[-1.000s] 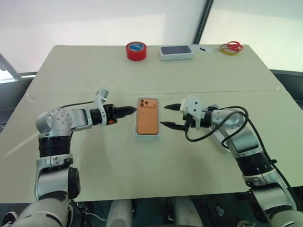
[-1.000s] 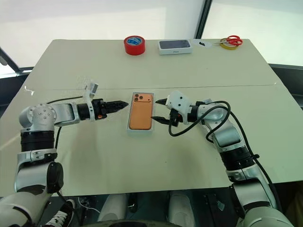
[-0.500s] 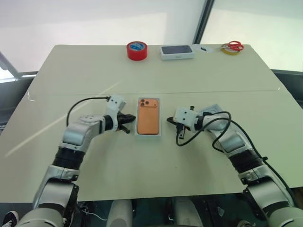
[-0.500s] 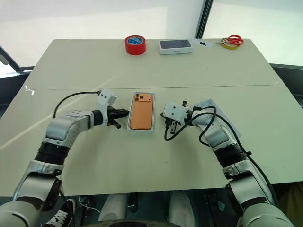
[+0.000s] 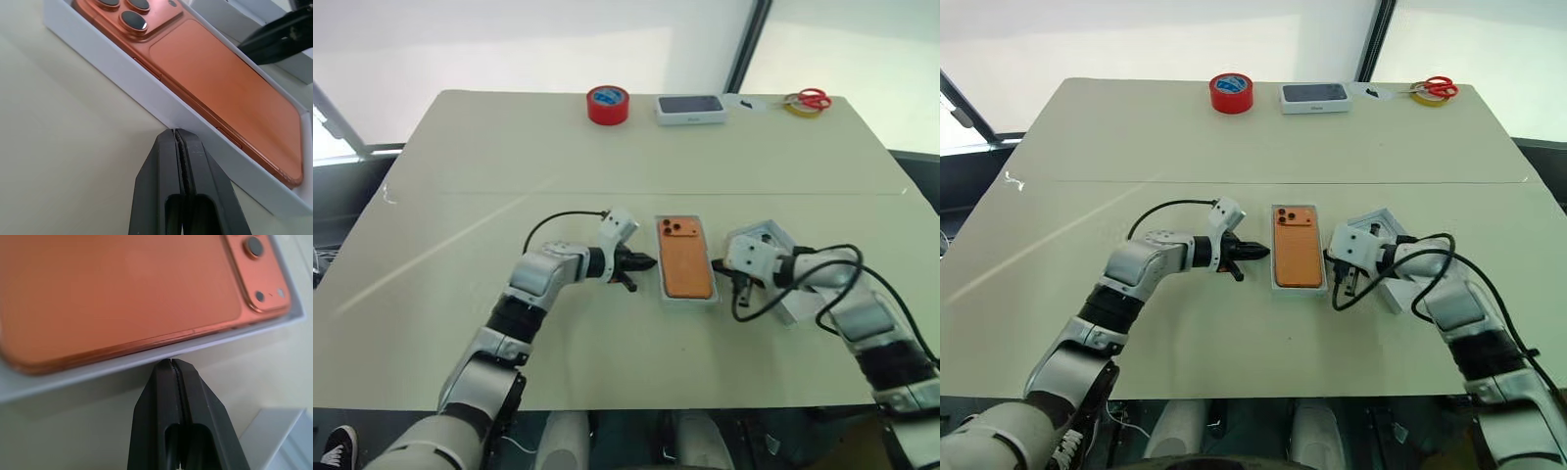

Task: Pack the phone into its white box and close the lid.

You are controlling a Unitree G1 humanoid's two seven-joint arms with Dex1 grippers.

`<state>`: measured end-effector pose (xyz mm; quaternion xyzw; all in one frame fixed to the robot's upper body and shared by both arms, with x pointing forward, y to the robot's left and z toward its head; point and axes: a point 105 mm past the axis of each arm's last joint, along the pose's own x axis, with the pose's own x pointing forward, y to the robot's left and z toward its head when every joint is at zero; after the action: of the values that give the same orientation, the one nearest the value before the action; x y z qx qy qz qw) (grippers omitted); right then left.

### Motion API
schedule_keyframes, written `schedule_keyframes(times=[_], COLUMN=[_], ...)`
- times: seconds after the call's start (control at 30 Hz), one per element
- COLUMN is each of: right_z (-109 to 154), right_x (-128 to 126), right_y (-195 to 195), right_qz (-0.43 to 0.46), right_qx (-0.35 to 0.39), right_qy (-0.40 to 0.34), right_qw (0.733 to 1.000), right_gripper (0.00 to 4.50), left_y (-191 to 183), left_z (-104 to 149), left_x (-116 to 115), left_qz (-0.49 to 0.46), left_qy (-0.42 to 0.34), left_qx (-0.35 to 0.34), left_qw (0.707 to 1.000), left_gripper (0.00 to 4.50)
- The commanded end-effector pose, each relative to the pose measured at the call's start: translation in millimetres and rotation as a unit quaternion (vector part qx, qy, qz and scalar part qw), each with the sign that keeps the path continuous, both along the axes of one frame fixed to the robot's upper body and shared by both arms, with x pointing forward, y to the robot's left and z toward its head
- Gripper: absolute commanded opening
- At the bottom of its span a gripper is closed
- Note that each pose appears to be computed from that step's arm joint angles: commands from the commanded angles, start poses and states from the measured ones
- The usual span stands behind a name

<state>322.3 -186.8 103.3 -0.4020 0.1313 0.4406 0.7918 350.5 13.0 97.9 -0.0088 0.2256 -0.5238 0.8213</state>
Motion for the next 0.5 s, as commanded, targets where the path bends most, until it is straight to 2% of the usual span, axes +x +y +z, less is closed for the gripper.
schedule_keyframes(times=[0.03, 0.23, 0.33, 0.5], right_z=[14.9, 19.0, 23.6, 32.8], right_x=[-6.3, -2.1, -3.3, 21.7], right_y=[1.8, -7.3, -7.6, -19.2], right_qz=[0.013, -0.008, -0.003, -0.045], right_qx=[0.005, 0.002, 0.001, -0.016], right_qy=[-0.02, -0.034, -0.038, -0.095], right_qw=[1.0, 0.999, 0.999, 0.994], right_gripper=[0.01, 0.01, 0.01, 0.01], left_y=[-18.0, -13.4, -4.7, 12.2], left_z=[7.4, 1.6, 1.7, 6.2], left_x=[-9.0, -10.7, 0.4, 13.3], left_qz=[-0.045, -0.044, -0.013, 0.02], left_qy=[-0.018, -0.014, -0.029, -0.057], left_qx=[-0.012, -0.007, -0.001, 0.001], left_qw=[0.999, 0.999, 0.999, 0.998], left_gripper=[0.06, 0.06, 0.06, 0.06])
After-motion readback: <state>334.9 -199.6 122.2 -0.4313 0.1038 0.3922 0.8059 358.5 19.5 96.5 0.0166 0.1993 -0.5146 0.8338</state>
